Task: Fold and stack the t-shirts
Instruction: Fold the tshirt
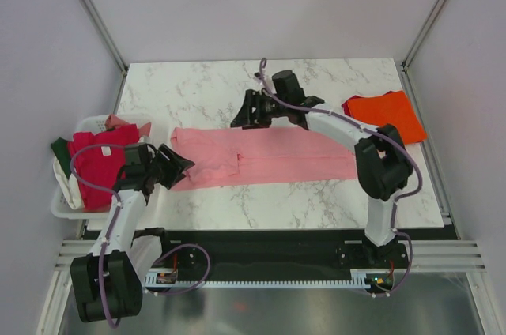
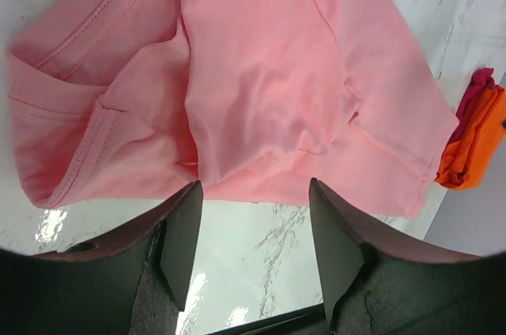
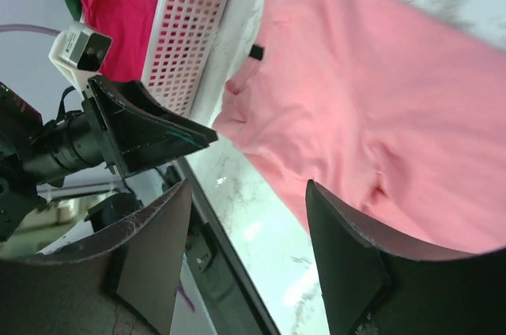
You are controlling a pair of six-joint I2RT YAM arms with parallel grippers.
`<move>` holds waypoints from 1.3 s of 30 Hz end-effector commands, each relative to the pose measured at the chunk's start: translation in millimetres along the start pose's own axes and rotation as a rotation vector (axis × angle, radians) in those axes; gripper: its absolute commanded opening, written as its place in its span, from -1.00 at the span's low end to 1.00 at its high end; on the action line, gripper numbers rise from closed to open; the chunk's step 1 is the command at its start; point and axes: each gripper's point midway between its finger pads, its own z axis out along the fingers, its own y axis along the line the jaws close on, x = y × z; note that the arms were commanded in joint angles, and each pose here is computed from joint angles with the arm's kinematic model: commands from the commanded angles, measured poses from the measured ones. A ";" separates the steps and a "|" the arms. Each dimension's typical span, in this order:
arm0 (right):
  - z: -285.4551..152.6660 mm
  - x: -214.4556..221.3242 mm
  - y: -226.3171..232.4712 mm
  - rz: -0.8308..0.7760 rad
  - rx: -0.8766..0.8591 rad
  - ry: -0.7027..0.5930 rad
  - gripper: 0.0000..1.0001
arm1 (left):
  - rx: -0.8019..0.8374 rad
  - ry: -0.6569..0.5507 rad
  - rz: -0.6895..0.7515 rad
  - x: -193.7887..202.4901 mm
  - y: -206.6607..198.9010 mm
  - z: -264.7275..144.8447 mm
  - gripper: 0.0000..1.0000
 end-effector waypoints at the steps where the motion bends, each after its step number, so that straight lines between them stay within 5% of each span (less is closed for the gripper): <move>1: -51.0 -0.1 -32.4 -0.058 0.139 -0.046 0.36 | 0.016 -0.024 0.023 -5.3 -3.9 -0.6 0.28; 11: -121.1 -32.1 -119.9 -0.112 0.407 -0.064 0.23 | 0.061 -0.067 -0.015 3.9 -18.7 -10.1 0.29; 18: -53.7 -49.7 -95.5 -0.274 0.262 0.077 0.31 | 0.011 -0.114 -0.028 -9.6 -18.0 -11.2 0.28; 20: -25.2 -31.6 -109.8 -0.247 0.240 0.178 0.29 | -0.008 -0.131 -0.038 -13.7 -16.3 -12.1 0.28; 28: 40.1 -33.8 -134.5 -0.229 0.136 0.231 0.32 | -0.045 -0.165 -0.020 -26.9 -19.6 -17.7 0.27; 39: 54.6 -3.5 -138.4 -0.180 0.051 0.314 0.02 | -0.063 -0.173 -0.008 -32.6 -20.0 -16.3 0.27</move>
